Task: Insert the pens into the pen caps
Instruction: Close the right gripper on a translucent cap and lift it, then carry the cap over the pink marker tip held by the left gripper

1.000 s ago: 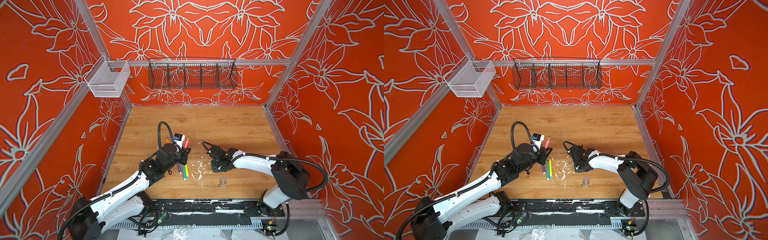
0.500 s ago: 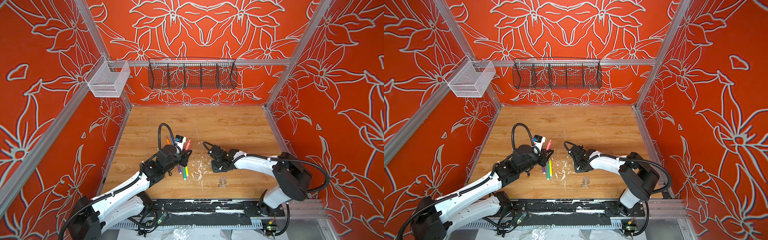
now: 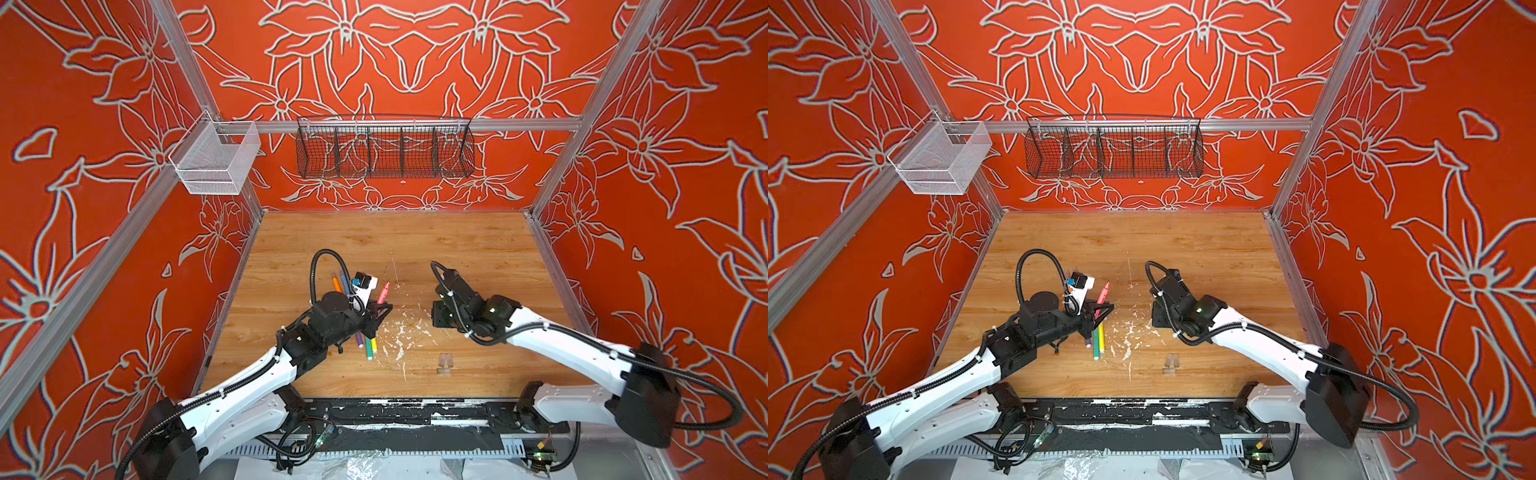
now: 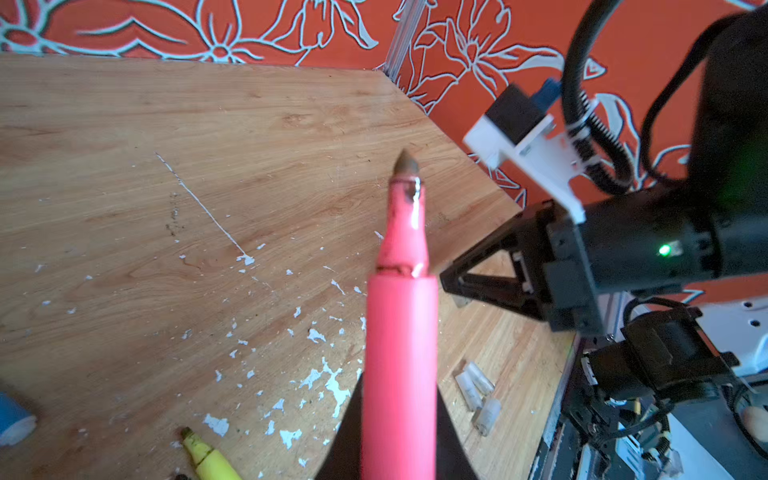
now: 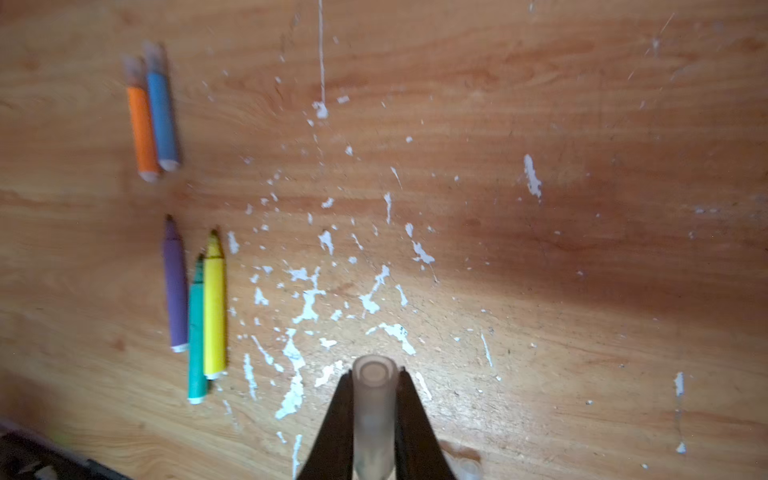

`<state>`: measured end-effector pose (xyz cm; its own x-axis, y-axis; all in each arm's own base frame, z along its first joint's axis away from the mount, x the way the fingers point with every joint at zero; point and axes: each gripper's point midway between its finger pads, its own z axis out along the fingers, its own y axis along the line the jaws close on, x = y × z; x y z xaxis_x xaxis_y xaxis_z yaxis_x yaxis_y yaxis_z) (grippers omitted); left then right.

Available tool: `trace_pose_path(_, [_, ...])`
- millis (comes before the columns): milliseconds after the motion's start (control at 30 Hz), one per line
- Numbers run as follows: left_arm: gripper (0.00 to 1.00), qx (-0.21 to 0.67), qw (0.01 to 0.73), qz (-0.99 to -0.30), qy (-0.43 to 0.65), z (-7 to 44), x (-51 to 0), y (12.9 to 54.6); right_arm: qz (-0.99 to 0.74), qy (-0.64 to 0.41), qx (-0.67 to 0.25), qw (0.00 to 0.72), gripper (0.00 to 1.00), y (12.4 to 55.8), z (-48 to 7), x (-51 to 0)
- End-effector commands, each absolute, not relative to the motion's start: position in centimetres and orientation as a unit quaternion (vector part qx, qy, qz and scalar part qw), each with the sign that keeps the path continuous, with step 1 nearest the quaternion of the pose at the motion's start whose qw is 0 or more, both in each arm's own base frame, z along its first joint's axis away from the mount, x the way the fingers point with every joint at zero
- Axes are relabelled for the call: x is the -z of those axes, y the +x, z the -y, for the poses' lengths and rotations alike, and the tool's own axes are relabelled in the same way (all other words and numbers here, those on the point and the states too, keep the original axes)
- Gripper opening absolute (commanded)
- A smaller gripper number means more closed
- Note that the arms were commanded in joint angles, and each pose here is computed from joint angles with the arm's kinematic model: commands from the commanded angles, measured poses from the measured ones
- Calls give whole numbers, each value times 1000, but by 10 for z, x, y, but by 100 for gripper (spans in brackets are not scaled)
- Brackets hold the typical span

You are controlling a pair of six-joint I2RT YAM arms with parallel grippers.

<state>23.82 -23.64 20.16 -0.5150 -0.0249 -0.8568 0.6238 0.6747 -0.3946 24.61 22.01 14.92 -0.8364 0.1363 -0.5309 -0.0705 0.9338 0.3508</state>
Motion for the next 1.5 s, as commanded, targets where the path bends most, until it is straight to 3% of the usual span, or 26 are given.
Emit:
trace_pose_path(0, [0,388,464,-768,209,245,-218,231,-899,62,-243,360,0,262,-222,-204])
trace_pose_path(267, [0,432,439,-750,239,261,-225,218,-759,135,-425,474,0,264,-218,-294])
trace_pose_path(533, [0,437,438,-748,243,262,-225,215,-689,132,-535,471,0,269,-252,-319])
trace_pose_path(1467, [0,436,436,-749,243,263,-222,216,-688,78,-575,436,0,248,-316,-308])
